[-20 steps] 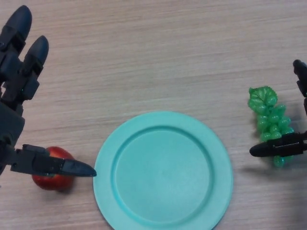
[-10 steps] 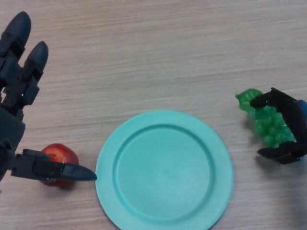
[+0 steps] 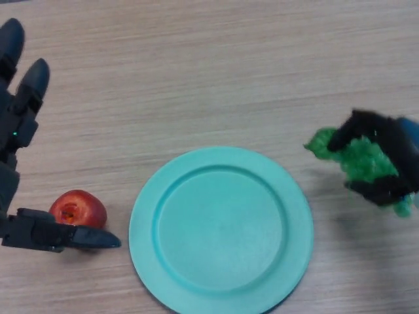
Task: Pick up the green grapes and place it on the plate
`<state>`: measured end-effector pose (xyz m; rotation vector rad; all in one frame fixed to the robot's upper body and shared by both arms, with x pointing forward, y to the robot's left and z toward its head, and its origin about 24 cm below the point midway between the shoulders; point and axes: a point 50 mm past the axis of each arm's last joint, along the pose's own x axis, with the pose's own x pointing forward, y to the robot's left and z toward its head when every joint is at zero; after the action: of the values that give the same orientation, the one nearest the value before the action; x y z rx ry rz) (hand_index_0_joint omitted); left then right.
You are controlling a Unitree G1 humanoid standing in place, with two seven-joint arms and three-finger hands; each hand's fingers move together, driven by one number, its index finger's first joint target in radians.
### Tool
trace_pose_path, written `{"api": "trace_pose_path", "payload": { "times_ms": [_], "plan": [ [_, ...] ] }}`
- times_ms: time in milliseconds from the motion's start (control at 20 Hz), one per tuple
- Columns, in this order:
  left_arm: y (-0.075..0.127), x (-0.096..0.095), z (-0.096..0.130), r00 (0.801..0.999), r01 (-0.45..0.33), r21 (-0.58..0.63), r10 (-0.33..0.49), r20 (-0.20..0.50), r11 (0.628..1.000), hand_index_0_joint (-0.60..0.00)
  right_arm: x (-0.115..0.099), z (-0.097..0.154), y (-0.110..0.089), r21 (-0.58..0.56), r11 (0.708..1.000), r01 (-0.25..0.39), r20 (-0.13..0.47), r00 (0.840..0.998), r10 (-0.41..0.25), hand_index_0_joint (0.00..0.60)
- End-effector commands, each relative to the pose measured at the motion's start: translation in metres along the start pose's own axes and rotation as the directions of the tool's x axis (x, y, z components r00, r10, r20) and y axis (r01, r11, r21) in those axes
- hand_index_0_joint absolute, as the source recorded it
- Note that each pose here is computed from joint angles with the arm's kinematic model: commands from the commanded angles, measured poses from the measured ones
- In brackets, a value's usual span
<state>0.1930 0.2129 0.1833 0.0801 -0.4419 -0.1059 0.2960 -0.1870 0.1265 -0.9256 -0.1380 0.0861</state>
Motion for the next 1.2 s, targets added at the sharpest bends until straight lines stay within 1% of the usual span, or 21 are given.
{"api": "trace_pose_path", "payload": {
  "times_ms": [50,100,150,200,250,300,350,400,450,500,550,600,650,700,750,800,950,1050,1100,1150,1200],
  "plan": [
    [0.009,-0.001,0.032,0.975,-0.024,0.054,0.011,0.221,0.998,0.000,0.001,0.045,-0.021,0.039,0.997,0.063,0.182,0.981,-0.069,0.600],
    [0.012,0.000,0.033,0.974,-0.031,0.049,0.019,0.226,0.998,0.000,-0.003,0.065,-0.017,0.080,0.996,0.030,0.227,0.973,-0.048,0.600],
    [0.013,0.000,0.033,0.973,-0.035,0.049,0.023,0.231,0.998,0.000,-0.005,0.076,-0.014,0.133,0.991,-0.002,0.239,0.971,-0.030,0.600],
    [0.016,0.000,0.033,0.972,-0.042,0.042,0.031,0.235,0.998,0.000,-0.011,0.100,-0.008,0.230,0.971,-0.063,0.268,0.963,-0.001,0.600],
    [0.017,0.001,0.033,0.972,-0.044,0.039,0.034,0.234,0.998,0.000,-0.012,0.109,-0.006,0.242,0.966,-0.086,0.283,0.959,0.015,0.600],
    [0.020,0.001,0.032,0.971,-0.054,0.041,0.043,0.235,0.998,0.000,-0.015,0.127,0.001,0.255,0.958,-0.133,0.318,0.947,0.047,0.600],
    [0.021,0.001,0.031,0.971,-0.058,0.041,0.047,0.236,0.997,0.000,-0.016,0.134,0.004,0.274,0.949,-0.155,0.329,0.943,0.059,0.600],
    [0.022,0.001,0.030,0.970,-0.071,0.044,0.059,0.238,0.996,0.000,-0.019,0.148,0.010,0.284,0.939,-0.194,0.359,0.930,0.084,0.600],
    [0.023,0.001,0.030,0.969,-0.077,0.044,0.064,0.237,0.996,0.000,-0.019,0.152,0.012,0.282,0.938,-0.201,0.370,0.925,0.087,0.600],
    [0.025,0.000,0.030,0.969,-0.084,0.043,0.072,0.235,0.996,0.000,-0.016,0.161,0.013,0.256,0.952,-0.166,0.402,0.914,0.052,0.600],
    [0.025,0.000,0.030,0.969,-0.084,0.043,0.072,0.235,0.996,0.000,-0.016,0.162,0.013,0.248,0.956,-0.157,0.404,0.914,0.045,0.550],
    [0.025,0.000,0.029,0.969,-0.086,0.044,0.073,0.234,0.995,0.000,-0.014,0.162,0.012,0.213,0.969,-0.124,0.407,0.913,0.027,0.400],
    [0.026,0.000,0.029,0.969,-0.088,0.045,0.075,0.234,0.995,0.000,-0.012,0.163,0.011,0.183,0.978,-0.095,0.411,0.911,0.011,0.300],
    [0.027,-0.001,0.029,0.968,-0.097,0.048,0.083,0.235,0.994,0.000,-0.011,0.165,0.010,0.129,0.990,-0.048,0.424,0.906,-0.012,0.150],
    [0.029,-0.002,0.028,0.967,-0.108,0.053,0.093,0.236,0.993,0.000,-0.010,0.166,0.009,0.081,0.997,-0.018,0.433,0.901,-0.019,0.050],
    [0.030,-0.003,0.028,0.966,-0.121,0.064,0.102,0.239,0.991,0.000,-0.009,0.165,0.010,0.022,1.000,0.008,0.436,0.900,-0.016,0.000],
    [0.028,-0.002,0.029,0.966,-0.120,0.075,0.099,0.239,0.990,0.000,-0.008,0.158,0.008,-0.007,1.000,0.013,0.422,0.907,-0.009,0.000],
    [0.024,-0.001,0.029,0.969,-0.106,0.082,0.085,0.233,0.991,0.000,-0.009,0.149,0.000,0.001,1.000,0.027,0.404,0.915,-0.025,0.000],
    [0.023,0.000,0.031,0.969,-0.094,0.083,0.072,0.235,0.992,0.000,-0.011,0.138,-0.008,0.037,0.999,0.037,0.379,0.924,-0.048,0.000],
    [0.023,0.000,0.031,0.969,-0.091,0.083,0.069,0.235,0.992,0.000,-0.012,0.133,-0.011,0.056,0.998,0.039,0.370,0.927,-0.057,0.000],
    [0.023,0.000,0.032,0.970,-0.084,0.076,0.064,0.236,0.994,0.000,-0.018,0.122,-0.017,0.132,0.991,0.023,0.343,0.937,-0.068,0.000]
  ]
}}
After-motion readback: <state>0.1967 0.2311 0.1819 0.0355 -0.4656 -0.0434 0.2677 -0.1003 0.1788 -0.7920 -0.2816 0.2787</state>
